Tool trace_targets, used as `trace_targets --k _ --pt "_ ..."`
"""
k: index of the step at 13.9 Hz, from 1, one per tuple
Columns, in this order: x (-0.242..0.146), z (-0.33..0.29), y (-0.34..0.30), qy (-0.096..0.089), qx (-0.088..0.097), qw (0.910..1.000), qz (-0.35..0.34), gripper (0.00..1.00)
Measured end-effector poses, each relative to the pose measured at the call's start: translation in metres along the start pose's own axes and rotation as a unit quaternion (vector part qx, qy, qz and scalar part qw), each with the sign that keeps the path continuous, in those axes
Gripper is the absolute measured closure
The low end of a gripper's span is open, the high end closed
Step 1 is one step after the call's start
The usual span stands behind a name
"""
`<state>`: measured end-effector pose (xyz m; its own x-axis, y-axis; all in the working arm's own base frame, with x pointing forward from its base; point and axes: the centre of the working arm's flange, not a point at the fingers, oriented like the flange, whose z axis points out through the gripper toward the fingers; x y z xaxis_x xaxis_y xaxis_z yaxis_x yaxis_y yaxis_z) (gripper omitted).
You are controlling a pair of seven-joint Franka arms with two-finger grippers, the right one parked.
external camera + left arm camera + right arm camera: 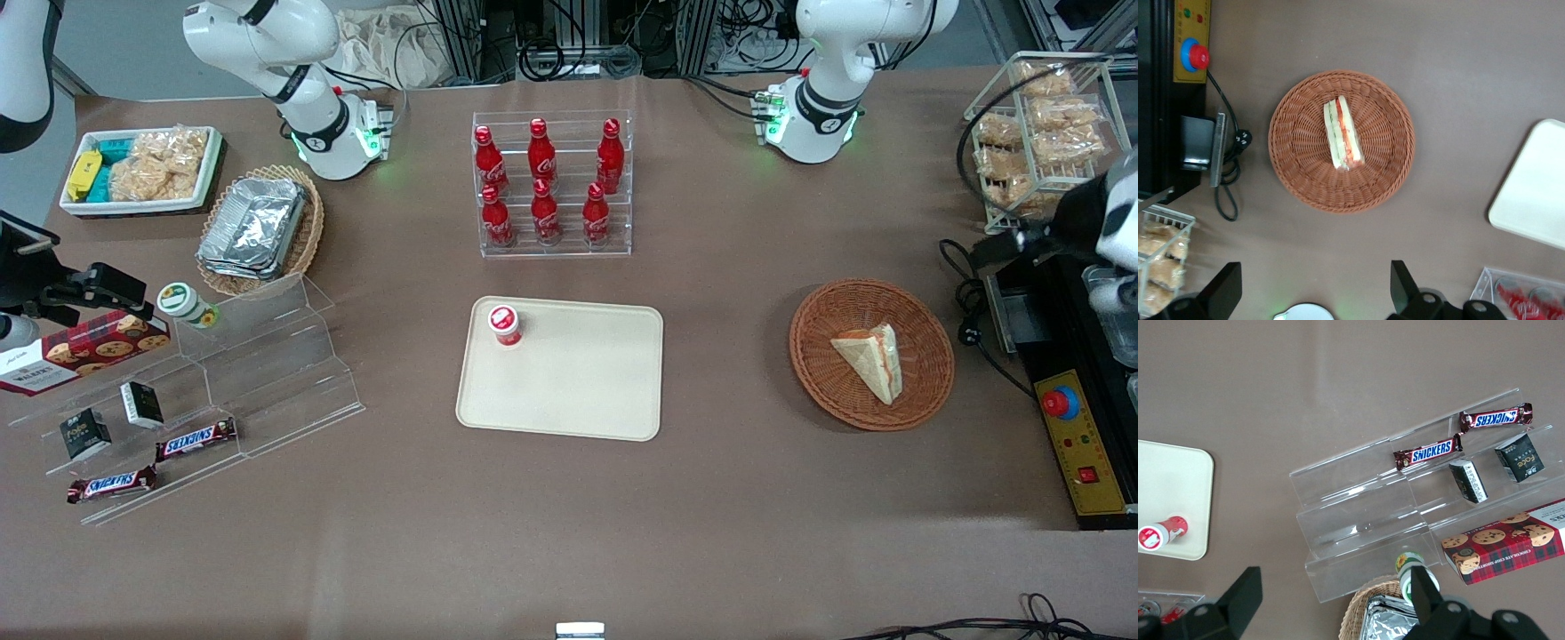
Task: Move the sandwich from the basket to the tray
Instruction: 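Move the left gripper over the wicker basket toward the sandwich, then lower the left gripper and close it on the wrapped sandwich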
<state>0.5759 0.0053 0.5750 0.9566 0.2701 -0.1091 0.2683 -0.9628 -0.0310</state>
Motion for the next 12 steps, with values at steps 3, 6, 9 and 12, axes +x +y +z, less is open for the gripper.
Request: trace_targets --k 3,6,9,12 --pt "0.040 0.070 0.012 0.000 0.001 0.9990 -0.044 0.00" --pt "0.057 0.151 0.017 -0.004 0.003 0.9979 -0.064 0.00" --pt "0.065 0.211 0.020 -0.017 0.008 0.9966 -0.081 0.00" --pt "0.067 0.266 0.021 -0.018 0.008 0.9960 -0.087 0.00"
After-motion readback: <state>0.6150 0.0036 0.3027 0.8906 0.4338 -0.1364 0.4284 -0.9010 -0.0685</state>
